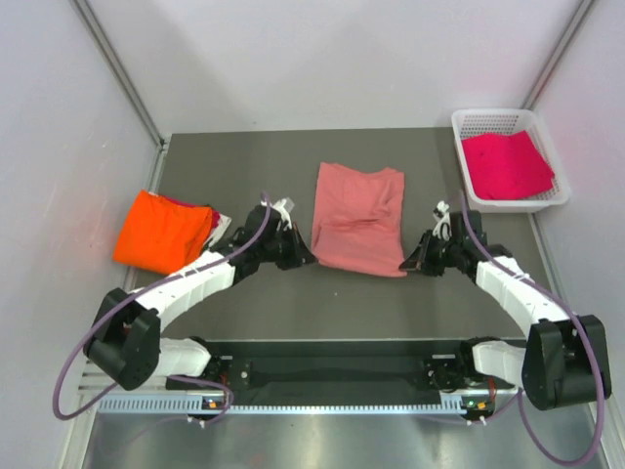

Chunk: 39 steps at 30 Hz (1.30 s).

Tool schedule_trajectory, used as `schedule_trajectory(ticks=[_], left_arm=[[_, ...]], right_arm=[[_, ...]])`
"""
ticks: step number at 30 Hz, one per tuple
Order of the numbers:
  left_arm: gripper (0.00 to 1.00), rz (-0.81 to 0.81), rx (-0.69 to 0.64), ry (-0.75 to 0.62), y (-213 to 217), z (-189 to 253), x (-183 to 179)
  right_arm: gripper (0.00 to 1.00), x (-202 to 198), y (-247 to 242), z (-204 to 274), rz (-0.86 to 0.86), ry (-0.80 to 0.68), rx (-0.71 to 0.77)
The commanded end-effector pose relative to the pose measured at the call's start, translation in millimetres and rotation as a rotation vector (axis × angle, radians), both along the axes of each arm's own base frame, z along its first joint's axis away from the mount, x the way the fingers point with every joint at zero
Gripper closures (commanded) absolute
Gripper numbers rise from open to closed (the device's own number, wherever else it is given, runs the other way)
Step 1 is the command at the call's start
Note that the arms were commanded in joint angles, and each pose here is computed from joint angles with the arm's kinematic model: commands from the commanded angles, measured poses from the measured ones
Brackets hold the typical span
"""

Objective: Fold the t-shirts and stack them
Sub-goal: Fold the tshirt

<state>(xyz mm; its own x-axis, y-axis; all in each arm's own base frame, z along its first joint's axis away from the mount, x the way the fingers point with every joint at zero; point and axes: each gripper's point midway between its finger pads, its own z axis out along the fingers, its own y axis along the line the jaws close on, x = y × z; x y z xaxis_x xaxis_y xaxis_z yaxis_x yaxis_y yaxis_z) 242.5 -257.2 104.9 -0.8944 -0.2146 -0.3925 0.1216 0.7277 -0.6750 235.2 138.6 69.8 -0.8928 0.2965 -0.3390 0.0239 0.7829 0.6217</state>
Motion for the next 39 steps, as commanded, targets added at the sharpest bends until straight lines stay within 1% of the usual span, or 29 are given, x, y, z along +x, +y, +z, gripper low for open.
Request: schedule_trajectory(ticks=[1,2,4,5,6,9,10,12,13,16,25,28,32,34,35,36,37,38,39], left_arm=[[1.00,0.047,0.025,-0.075,6.4,50.5,21.4],[1.00,0.047,0.009,-0.119,2.5,76.2,29.9],[1.00,0.050,0.024,-0.131,5.0,91.3,31.0],[1.00,0.054,0.010,-0.154,4.7,104.9,33.0],[1.00,0.046,0.001,-0.156,3.9,107.7,30.3],[1.00,0.024,-0.006,-0.096,4.6,87.3,12.1],[1.00,0.014,-0.003,-0.058,4.6,68.9,-2.4],[1.00,0.014,-0.012,-0.021,1.9,52.1,-19.9],[1.00,-0.011,-0.005,-0.005,-1.8,37.1,-37.1],[1.00,-0.038,0.012,0.047,-5.9,16.5,-63.4],[1.00,-0.032,0.015,0.085,-0.1,-3.1,-83.7],[1.00,-0.051,0.004,0.095,-6.3,-3.3,-89.7],[1.00,-0.056,-0.029,0.084,-13.6,5.1,-85.5],[1.00,-0.032,-0.034,0.063,-15.1,18.3,-74.3],[1.00,-0.023,-0.031,0.053,-14.6,23.3,-69.0],[1.00,-0.014,-0.045,0.009,-16.7,40.8,-56.8],[1.00,-0.001,-0.032,-0.002,-15.8,44.8,-49.2],[1.00,0.010,-0.017,-0.003,-13.1,48.0,-43.9],[1.00,0.029,-0.026,-0.040,-11.6,65.5,-27.4]], right_arm=[[1.00,19.1,4.1,56.1,0.020,-0.080,0.002],[1.00,31.9,5.5,82.7,0.022,-0.139,0.008],[1.00,33.8,3.8,104.0,0.012,-0.167,-0.001],[1.00,37.3,3.4,117.2,0.004,-0.197,0.001],[1.00,34.2,2.0,123.1,-0.002,-0.217,0.000],[1.00,17.1,-0.5,101.2,-0.002,-0.173,-0.004],[1.00,2.6,0.1,78.6,0.012,-0.116,0.001],[1.00,-12.6,2.0,62.9,0.032,-0.092,0.019],[1.00,-25.1,0.3,44.0,0.031,-0.046,0.015],[1.00,-39.8,-4.2,31.0,0.021,-0.037,0.004],[1.00,-60.2,-8.7,15.3,0.016,-0.005,-0.010],[1.00,-63.5,-8.9,15.4,0.021,-0.002,-0.010],[1.00,-55.1,-12.5,28.1,0.010,-0.034,-0.036],[1.00,-42.4,-12.8,44.7,0.003,-0.076,-0.044],[1.00,-38.3,-12.6,47.1,0.002,-0.066,-0.048],[1.00,-32.2,-13.9,51.8,-0.007,-0.076,-0.057],[1.00,-20.8,-13.7,67.0,-0.011,-0.115,-0.059],[1.00,-13.2,-14.0,68.2,-0.017,-0.104,-0.067],[1.00,0.1,-14.6,85.5,-0.027,-0.145,-0.069]])
